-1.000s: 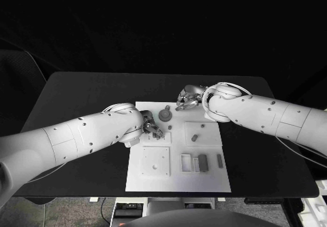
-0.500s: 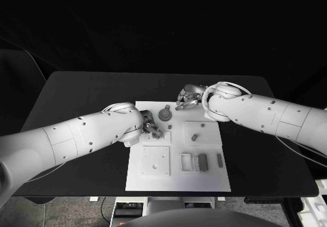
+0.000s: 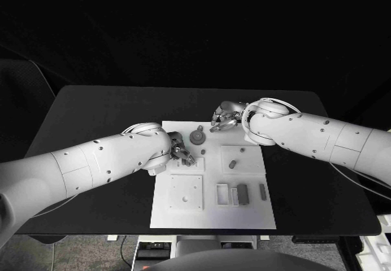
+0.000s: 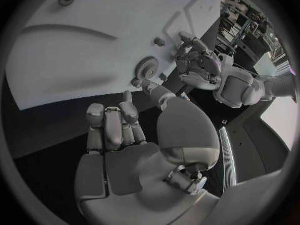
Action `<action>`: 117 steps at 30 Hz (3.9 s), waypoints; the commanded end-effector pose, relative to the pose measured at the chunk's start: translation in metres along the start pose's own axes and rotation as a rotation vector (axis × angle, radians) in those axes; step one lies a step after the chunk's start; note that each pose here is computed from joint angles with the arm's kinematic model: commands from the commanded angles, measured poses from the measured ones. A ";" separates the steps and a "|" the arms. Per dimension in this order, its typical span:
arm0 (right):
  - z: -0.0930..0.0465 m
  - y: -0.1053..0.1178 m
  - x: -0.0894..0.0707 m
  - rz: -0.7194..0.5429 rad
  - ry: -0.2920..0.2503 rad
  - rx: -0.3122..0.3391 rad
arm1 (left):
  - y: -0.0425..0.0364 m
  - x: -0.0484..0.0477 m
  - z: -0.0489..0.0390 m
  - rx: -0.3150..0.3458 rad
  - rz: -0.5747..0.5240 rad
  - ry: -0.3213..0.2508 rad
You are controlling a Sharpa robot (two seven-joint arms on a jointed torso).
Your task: Assemble the parts on the task board
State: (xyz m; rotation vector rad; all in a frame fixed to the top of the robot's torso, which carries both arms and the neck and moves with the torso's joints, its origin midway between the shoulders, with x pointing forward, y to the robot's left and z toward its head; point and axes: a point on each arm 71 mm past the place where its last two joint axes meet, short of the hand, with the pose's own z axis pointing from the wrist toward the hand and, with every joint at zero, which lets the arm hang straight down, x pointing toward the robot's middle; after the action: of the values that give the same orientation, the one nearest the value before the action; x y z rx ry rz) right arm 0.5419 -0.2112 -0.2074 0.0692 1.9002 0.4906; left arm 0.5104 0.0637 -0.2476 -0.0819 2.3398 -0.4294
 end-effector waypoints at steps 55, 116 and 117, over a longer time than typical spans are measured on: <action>0.000 0.001 0.001 -0.011 0.012 -0.004 | -0.0021 0.0018 0.0009 0.001 -0.007 0.015; 0.000 0.000 0.001 -0.012 0.013 -0.002 | -0.0033 0.0044 -0.0010 0.027 0.016 0.031; 0.000 0.000 0.001 -0.012 0.014 -0.002 | -0.0034 0.0042 -0.0010 0.028 0.014 0.028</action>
State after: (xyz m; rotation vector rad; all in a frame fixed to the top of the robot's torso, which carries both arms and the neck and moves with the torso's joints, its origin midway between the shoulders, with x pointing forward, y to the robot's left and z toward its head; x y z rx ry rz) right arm 0.5416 -0.2115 -0.2076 0.0689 1.9025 0.4884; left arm 0.5087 0.0639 -0.2488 -0.0743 2.3548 -0.4362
